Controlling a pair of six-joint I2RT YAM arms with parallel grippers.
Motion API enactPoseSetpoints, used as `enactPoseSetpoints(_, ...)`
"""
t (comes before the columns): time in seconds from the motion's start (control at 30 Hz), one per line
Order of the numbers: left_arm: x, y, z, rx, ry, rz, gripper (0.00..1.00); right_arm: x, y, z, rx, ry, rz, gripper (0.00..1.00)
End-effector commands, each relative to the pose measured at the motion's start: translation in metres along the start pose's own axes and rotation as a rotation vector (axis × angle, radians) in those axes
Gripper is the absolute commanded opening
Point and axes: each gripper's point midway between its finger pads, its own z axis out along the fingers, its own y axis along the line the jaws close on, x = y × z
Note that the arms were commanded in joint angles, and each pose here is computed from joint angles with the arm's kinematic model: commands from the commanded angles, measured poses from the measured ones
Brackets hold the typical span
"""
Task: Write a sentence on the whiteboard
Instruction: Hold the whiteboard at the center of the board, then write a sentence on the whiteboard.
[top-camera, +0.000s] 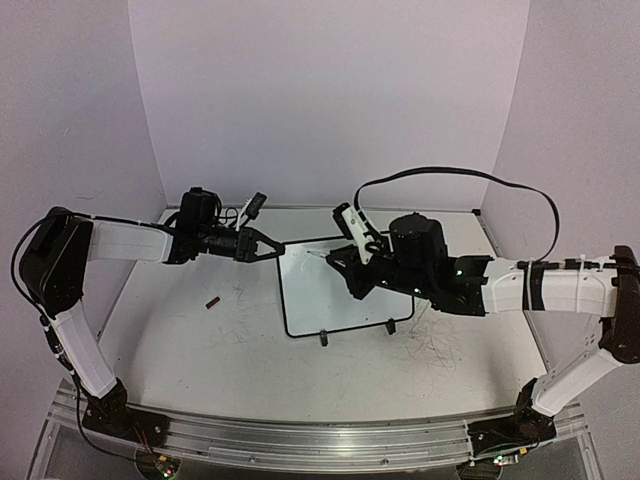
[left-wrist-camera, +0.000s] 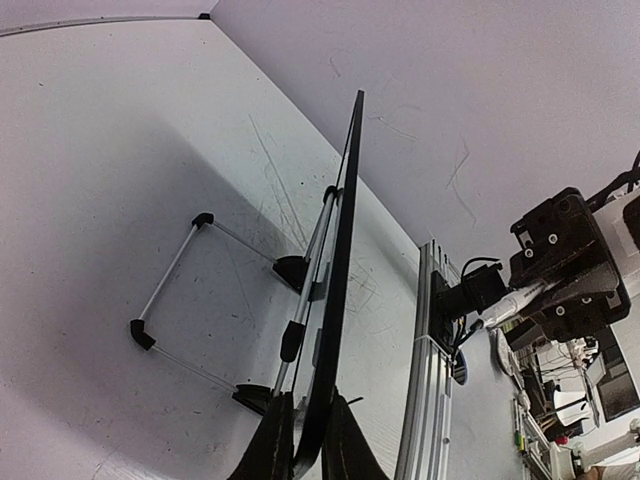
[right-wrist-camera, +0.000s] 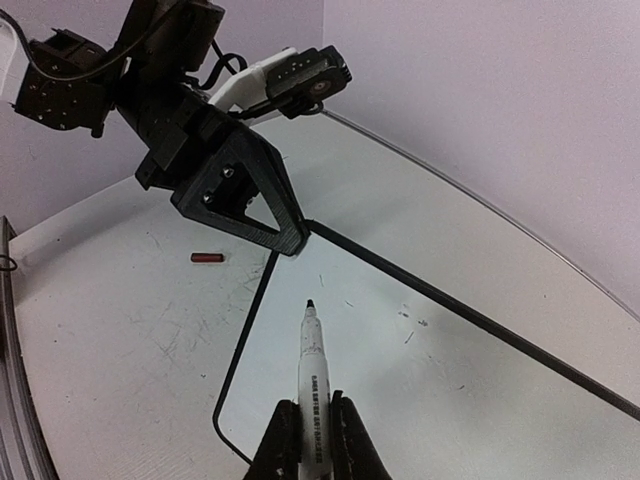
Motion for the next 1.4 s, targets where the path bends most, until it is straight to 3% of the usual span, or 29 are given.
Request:
enactPoseSetpoints(0.0,-0.01,-0.009,0.004,0.027,-0.017,0.05,0.11,-0.018,0.003,0.003,0.01,-0.061,-0.001,0.0)
enactPoseSetpoints(0.63,0.006,-0.004,0.006,0.032,0.009,0.127,0.03,-0.021,0.011,0.017,0.009,-0.071,-0.016,0.0)
enactPoseSetpoints(0.83,0.011,0.001,0.01,0.037,0.023,0.107,0.03,-0.016,-0.007,0.016,0.113,-0.064,0.003,0.0)
enactPoseSetpoints(1.37,0.005,0.001,0.008,0.011,0.004,0.12,0.0,-0.014,0.014,0.038,0.046,-0.049,-0.002,0.0)
